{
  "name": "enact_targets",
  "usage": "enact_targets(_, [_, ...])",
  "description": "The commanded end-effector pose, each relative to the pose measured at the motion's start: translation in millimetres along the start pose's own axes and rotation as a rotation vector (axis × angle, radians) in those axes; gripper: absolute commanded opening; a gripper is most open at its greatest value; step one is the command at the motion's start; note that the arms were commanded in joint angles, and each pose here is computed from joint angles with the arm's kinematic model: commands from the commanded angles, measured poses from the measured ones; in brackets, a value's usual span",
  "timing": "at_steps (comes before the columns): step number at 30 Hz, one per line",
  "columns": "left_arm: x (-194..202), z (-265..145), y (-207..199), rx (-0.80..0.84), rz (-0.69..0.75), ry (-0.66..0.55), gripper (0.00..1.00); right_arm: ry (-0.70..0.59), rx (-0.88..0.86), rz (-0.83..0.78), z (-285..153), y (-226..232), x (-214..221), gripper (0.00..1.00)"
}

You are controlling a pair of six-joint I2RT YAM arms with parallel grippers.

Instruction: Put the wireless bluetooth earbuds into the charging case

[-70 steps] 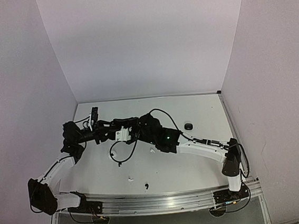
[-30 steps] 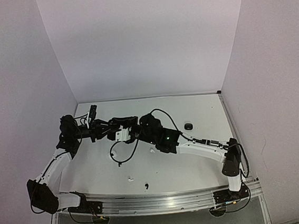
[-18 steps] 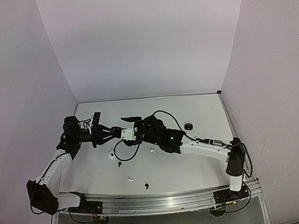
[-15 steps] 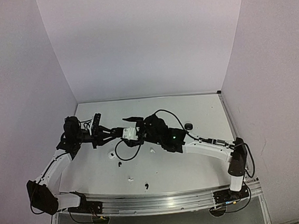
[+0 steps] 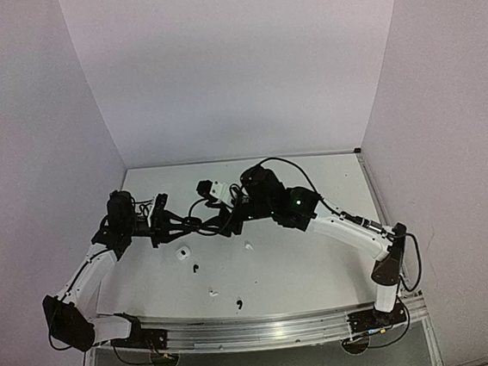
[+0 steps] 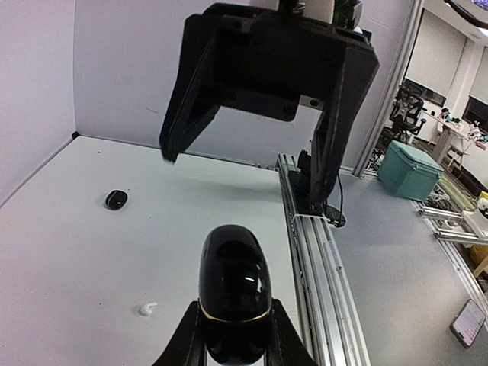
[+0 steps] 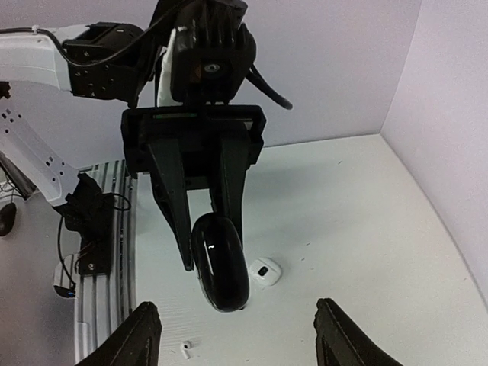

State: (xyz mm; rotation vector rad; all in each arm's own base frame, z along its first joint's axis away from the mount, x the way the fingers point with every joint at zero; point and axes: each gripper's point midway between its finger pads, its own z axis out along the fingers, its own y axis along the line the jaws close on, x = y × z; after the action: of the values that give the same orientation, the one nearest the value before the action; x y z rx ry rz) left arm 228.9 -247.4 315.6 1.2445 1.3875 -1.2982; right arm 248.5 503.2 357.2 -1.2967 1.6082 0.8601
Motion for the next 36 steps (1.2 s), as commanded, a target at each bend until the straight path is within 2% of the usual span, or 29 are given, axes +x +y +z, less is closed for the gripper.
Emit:
enact_targets(1, [-19,0,-15,0.039,0.075,-0.016,0.0,0.075,-0.107,0.145,18,11,21,0.61])
enact_targets(4, [-20,2,-17,0.049,0.077,-0.015,0.0,0.081,-0.114,0.155,22,12,23,0.56])
enact_targets(10, [-19,5,-19,0.062,0.072,-0.012,0.0,0.082,-0.144,0.164,26,15,24,0.39])
enact_targets(23, [-20,6,-22,0.08,0.058,-0.017,0.0,0.085,-0.21,0.152,35,24,27,0.24])
enact_targets(27, [-19,7,-22,0.088,0.043,-0.017,0.0,0.084,-0.215,0.149,37,24,27,0.06])
enact_targets(29, [-18,7,-23,0.099,0.022,-0.015,0.01,0.079,-0.213,0.136,34,24,25,0.0])
enact_targets(30, [-16,7,-24,0.106,0.008,-0.011,0.05,0.075,-0.21,0.125,32,24,23,0.0])
enact_targets(32, [-7,6,-27,0.119,-0.003,0.008,0.35,0.072,-0.197,0.105,27,23,22,0.0])
enact_targets(33, [-2,6,-28,0.122,0.0,0.019,0.45,0.072,-0.19,0.095,25,23,23,0.0])
enact_targets(34, [3,6,-28,0.122,0.002,0.031,0.51,0.074,-0.181,0.084,23,22,23,0.0])
enact_targets(36, [8,5,-29,0.116,0.011,0.046,0.52,0.073,-0.169,0.069,19,21,23,0.0])
